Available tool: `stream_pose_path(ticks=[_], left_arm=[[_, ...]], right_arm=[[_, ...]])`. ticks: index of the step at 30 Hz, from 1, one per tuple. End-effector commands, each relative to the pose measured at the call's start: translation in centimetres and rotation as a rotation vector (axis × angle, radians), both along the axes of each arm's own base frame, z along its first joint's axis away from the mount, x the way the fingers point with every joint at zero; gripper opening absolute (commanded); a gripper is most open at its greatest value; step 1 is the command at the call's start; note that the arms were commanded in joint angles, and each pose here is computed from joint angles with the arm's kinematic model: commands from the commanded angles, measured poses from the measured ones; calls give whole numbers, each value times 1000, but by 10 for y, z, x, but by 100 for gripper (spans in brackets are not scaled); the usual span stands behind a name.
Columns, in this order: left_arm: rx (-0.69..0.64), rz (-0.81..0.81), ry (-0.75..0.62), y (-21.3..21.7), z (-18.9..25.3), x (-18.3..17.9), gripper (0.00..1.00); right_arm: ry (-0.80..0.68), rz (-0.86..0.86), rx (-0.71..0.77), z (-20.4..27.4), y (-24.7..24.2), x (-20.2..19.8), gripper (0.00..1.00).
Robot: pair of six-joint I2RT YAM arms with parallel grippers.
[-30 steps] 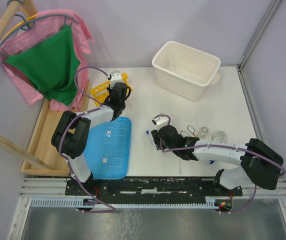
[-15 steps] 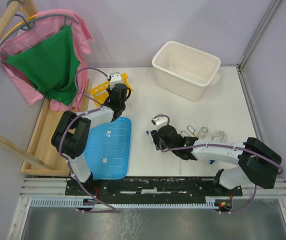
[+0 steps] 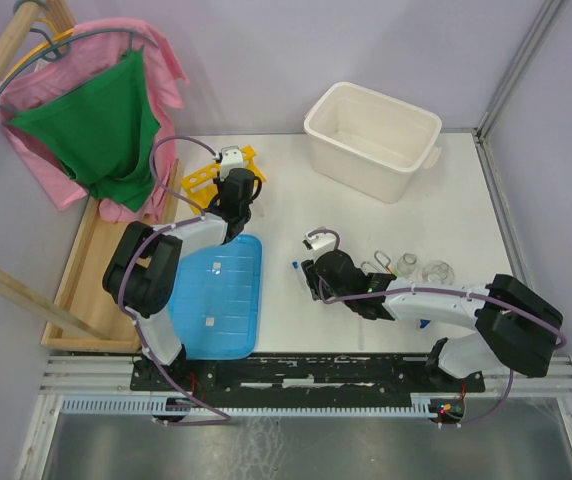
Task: Organize the chemistry lab equipment
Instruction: Insert the test tube into the slot of the test tube rack.
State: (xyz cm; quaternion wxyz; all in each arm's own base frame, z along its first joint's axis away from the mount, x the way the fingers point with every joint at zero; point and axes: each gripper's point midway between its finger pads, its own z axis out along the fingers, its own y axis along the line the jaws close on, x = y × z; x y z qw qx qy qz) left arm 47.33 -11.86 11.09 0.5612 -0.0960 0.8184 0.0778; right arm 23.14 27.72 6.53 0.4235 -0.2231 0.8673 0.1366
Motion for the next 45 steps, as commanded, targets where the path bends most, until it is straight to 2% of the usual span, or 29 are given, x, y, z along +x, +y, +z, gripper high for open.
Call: stream_pose_path(ticks=[1,15,24,29,35,38,41,45], left_arm=[[-7,6,-34,1,6,4,14],[-12,-16,-46,-4,1,1,15],[-35,-33,-60,-12,11,-3,40],[-69,-55,-91,-17,40,-8,42],[-161,-97,-129,-26,83,-40,42],[-288,-193,-123,-48,91,-69,41],[-376,-279,-74,-68,78,-101,40],[-422,-293,6,-71,53,-129,40]], right_arm=[[-40,-4,57,19,11,11,53],[-38,-7,56,18,10,11,54],[-34,0,60,18,12,11,56],[-29,5,68,19,15,11,56],[-20,0,65,24,18,13,56],[22,-7,29,15,24,17,54],[74,25,-3,4,35,17,51],[111,22,-3,-3,44,18,48]])
